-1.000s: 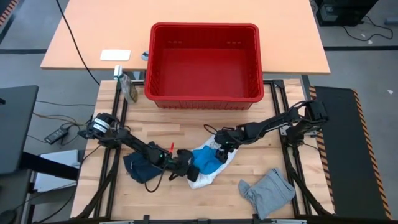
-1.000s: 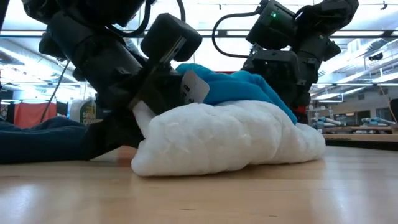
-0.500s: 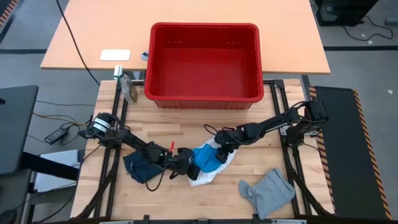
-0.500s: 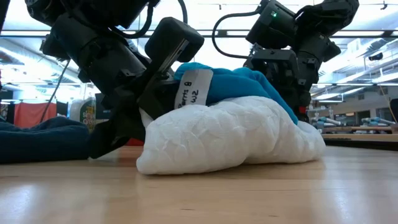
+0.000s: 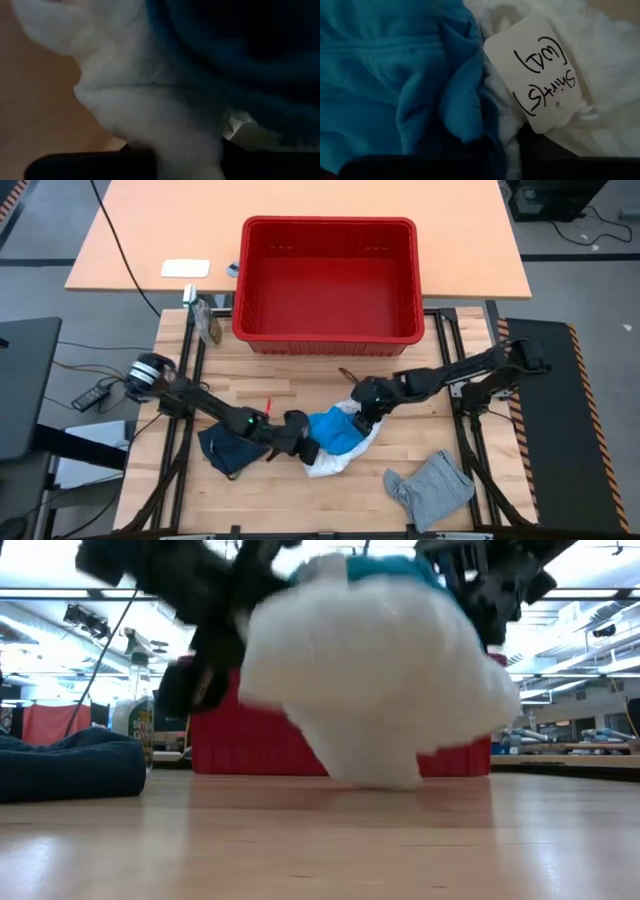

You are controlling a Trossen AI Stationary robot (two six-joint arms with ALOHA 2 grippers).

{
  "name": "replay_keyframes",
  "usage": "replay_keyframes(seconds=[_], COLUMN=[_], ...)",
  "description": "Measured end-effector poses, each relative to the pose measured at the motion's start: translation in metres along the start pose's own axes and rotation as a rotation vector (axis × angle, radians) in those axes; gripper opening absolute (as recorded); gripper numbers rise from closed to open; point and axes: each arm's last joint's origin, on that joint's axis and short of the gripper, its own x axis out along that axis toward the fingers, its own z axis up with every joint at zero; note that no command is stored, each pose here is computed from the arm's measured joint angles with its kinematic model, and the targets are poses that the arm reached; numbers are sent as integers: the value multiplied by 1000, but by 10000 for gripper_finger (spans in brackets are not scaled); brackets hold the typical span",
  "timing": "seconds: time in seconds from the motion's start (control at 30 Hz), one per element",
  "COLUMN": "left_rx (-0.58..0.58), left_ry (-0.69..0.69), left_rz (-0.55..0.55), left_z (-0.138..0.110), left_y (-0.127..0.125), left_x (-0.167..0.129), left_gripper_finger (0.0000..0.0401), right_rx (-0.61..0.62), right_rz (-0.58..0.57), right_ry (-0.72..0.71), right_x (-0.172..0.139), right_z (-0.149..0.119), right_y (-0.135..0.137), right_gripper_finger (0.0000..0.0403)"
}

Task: Fold laundry
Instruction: Put the stacked folded clothes into the red laundry bin

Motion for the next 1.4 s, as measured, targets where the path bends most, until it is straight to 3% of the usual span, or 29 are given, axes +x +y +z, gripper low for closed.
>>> replay_keyframes(seconds=[0.17,0.33,0.53,0.73,0.93,1.13,1.3,1.4], left_rx=[26,60,91,127,225,190,177,163], left_ry=[-41,-79,-187,-282,-350,-260,-153,-111], left_rz=[-8,-65,-150,-44,41,110,164,198], left_z=[29,68,128,195,277,342,369,377], left_y=[-13,-21,-20,-1,20,77,129,162], left_x=[-29,-64,-114,-165,-207,-195,-154,-131], left_gripper_finger=[48,47,47,47,47,47,65,82], right_rx=[27,-11,-13,29,88,166,225,272], right_rz=[88,159,80,16,-46,-151,-335,-480], right_ry=[-110,-251,-383,-576,-685,-693,-642,-580], right_x=[-33,-69,-107,-144,-166,-156,-128,-110], right_z=[15,49,95,151,208,247,258,258], right_y=[11,31,46,32,-4,-54,-101,-129], right_gripper_finger=[67,67,66,69,68,68,72,94])
